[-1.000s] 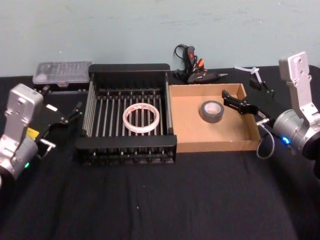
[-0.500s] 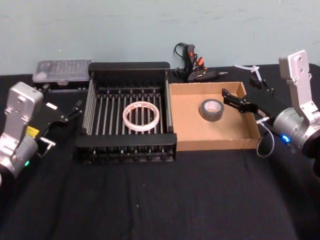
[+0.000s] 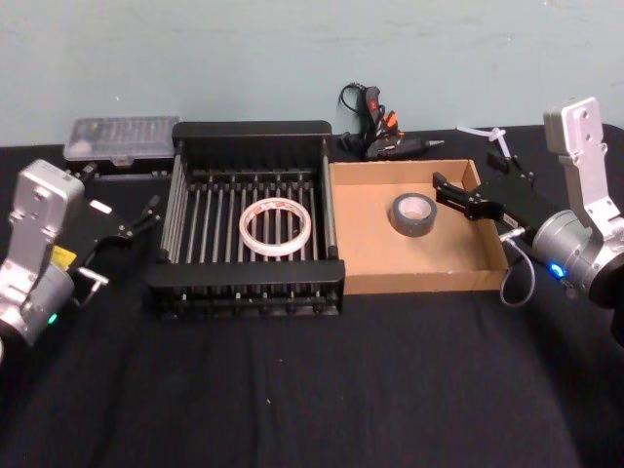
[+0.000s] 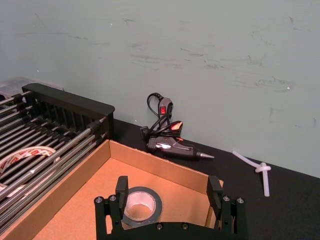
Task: Pick up the white tape and place it into the black box , Pick up the silver tape and place it into the brown box.
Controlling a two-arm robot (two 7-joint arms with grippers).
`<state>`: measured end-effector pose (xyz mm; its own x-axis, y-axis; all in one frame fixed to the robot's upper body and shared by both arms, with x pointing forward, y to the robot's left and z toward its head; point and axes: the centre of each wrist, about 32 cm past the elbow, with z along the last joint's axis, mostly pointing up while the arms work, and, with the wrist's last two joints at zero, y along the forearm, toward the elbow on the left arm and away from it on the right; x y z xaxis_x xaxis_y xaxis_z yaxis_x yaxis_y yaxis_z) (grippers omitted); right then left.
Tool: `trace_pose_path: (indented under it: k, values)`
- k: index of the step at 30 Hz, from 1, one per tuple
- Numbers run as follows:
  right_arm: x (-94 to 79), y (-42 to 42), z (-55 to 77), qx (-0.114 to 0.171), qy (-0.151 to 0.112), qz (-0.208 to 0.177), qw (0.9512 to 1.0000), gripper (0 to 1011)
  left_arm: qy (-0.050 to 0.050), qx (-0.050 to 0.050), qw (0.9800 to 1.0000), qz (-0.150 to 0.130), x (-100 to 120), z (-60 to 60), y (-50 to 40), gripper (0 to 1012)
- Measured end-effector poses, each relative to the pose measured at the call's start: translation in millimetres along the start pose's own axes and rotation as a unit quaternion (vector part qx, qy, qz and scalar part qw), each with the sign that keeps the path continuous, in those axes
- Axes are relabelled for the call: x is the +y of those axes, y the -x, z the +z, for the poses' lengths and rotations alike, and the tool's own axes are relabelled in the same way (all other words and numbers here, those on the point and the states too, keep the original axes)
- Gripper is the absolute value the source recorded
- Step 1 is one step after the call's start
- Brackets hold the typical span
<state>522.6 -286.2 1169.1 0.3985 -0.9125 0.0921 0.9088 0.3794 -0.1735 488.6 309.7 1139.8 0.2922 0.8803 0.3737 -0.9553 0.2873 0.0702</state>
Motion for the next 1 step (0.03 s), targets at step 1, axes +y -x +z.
trace_pose_path:
  k: [1]
  values:
    - [0.0, 0.0, 0.0, 0.000, 0.000, 0.000, 1.0000, 1000, 0.000, 0.000, 1.0000, 0.000, 0.0, 0.0, 0.0, 1001]
